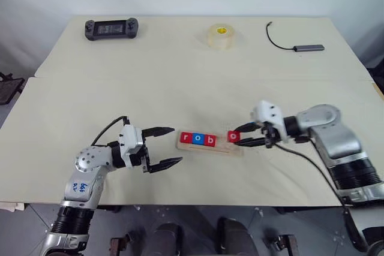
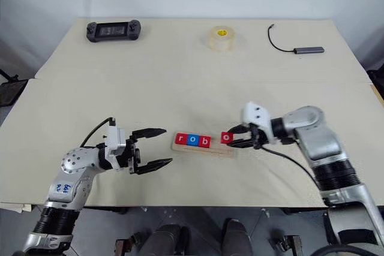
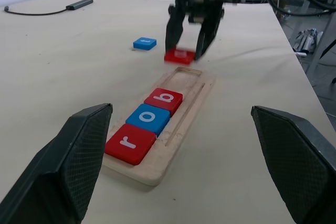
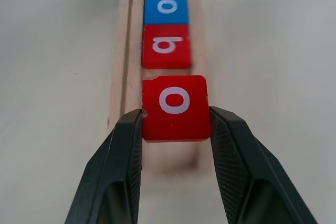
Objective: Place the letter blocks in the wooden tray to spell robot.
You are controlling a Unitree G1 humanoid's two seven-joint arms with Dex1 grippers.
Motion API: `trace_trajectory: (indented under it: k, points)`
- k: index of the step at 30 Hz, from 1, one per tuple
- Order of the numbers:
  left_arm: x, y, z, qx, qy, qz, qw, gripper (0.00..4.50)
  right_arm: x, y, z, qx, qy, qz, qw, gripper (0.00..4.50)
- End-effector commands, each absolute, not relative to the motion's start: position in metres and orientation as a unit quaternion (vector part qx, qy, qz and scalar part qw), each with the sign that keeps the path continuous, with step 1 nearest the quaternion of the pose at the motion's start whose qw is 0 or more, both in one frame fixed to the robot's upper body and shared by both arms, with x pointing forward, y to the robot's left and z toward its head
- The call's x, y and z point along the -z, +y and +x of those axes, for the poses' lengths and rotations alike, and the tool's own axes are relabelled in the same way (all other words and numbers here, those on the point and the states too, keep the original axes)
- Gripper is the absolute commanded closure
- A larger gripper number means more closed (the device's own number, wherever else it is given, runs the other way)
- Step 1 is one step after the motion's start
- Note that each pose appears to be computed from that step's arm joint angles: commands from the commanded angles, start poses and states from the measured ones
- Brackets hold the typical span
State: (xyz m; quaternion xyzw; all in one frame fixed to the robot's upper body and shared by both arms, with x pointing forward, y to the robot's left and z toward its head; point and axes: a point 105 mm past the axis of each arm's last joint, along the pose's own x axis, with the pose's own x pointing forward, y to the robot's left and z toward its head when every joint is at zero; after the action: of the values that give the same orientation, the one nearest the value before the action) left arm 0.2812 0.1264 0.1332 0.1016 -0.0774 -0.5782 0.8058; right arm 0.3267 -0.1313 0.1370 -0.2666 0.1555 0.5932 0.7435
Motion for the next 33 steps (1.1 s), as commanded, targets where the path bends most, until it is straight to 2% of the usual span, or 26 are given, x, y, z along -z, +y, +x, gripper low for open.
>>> trace_trajectory:
  k: [1, 12, 20, 21, 26, 33]
  points:
    - [-0.141, 0.124, 0.278, 0.578, -0.096, 0.108, 0.803, 0.00, -0.143, -0.125, 0.329, -0.579, 0.142, -0.290, 0.748, 3.05]
    - [-0.142, 0.124, 0.278, 0.571, -0.099, 0.109, 0.808, 0.00, -0.143, -0.111, 0.325, -0.591, 0.142, -0.266, 0.748, 3.05]
    - [-0.143, 0.124, 0.279, 0.570, -0.100, 0.108, 0.808, 0.00, -0.146, -0.114, 0.320, -0.596, 0.141, -0.265, 0.744, 0.21]
    - [-0.143, 0.124, 0.279, 0.570, -0.100, 0.108, 0.808, 0.00, -0.146, -0.115, 0.321, -0.590, 0.139, -0.270, 0.748, 0.04]
    - [-0.143, 0.124, 0.279, 0.570, -0.101, 0.107, 0.808, 0.00, -0.154, -0.130, 0.322, -0.569, 0.127, -0.271, 0.766, 0.04]
    - [-0.140, 0.126, 0.278, 0.570, -0.096, 0.105, 0.809, 0.00, -0.166, -0.180, 0.308, -0.503, 0.084, -0.235, 0.827, 0.04]
